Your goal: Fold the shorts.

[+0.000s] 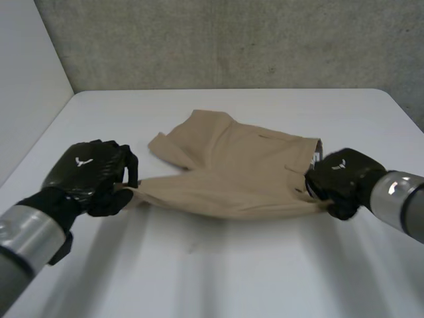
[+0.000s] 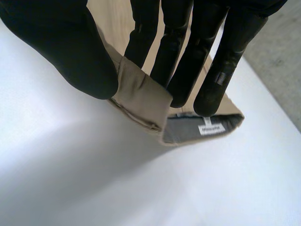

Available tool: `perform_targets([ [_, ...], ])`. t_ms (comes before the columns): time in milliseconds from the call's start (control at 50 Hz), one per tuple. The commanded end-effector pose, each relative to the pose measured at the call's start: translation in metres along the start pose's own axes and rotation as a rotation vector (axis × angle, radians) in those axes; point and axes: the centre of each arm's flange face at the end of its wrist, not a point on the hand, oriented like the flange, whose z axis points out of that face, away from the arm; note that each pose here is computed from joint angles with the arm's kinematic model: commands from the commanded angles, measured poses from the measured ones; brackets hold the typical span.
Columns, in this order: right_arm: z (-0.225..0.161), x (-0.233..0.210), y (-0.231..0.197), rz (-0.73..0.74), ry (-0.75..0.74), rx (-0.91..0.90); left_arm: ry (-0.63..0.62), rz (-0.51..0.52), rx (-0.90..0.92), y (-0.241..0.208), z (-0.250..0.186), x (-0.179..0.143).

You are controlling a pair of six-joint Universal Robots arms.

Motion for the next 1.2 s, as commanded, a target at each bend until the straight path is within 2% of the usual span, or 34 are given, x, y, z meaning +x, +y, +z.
perform_targets([
  [20, -0.035, 0.015, 0.016, -0.135, 0.023, -0.097, 0.079, -0.020, 0.000, -0.030, -0.038, 0.004],
  [80, -0.043, 0.028, 0.021, -0.145, 0.059, -0.118, 0.121, -0.035, -0.014, -0.029, -0.041, 0.006],
  [160, -0.042, 0.026, 0.025, -0.120, 0.034, -0.107, 0.158, -0.053, -0.042, -0.019, -0.039, 0.008],
  [260, -0.032, 0.019, 0.030, -0.059, 0.009, -0.066, 0.174, -0.075, -0.098, 0.000, -0.013, 0.002],
  [440, 0.016, 0.040, 0.041, 0.081, 0.099, -0.019, 0.151, -0.010, 0.010, 0.000, 0.075, -0.017],
  [560, 0.049, 0.057, 0.035, 0.135, 0.204, 0.008, 0.127, 0.028, 0.071, 0.001, 0.140, -0.010],
  [660, 0.079, 0.064, 0.022, 0.111, 0.284, 0.076, 0.081, 0.073, 0.139, 0.003, 0.204, -0.006],
  [820, 0.139, 0.082, 0.016, 0.064, 0.459, 0.180, 0.084, 0.193, 0.278, 0.017, 0.269, 0.013],
  [1020, 0.208, 0.089, 0.033, -0.025, 0.633, 0.258, 0.041, 0.229, 0.407, 0.036, 0.308, 0.017],
  [1120, 0.224, 0.083, 0.035, -0.118, 0.689, 0.292, -0.027, 0.254, 0.474, 0.041, 0.316, 0.013],
  [1200, 0.226, 0.073, 0.032, -0.147, 0.693, 0.317, -0.001, 0.253, 0.479, 0.051, 0.313, 0.025],
])
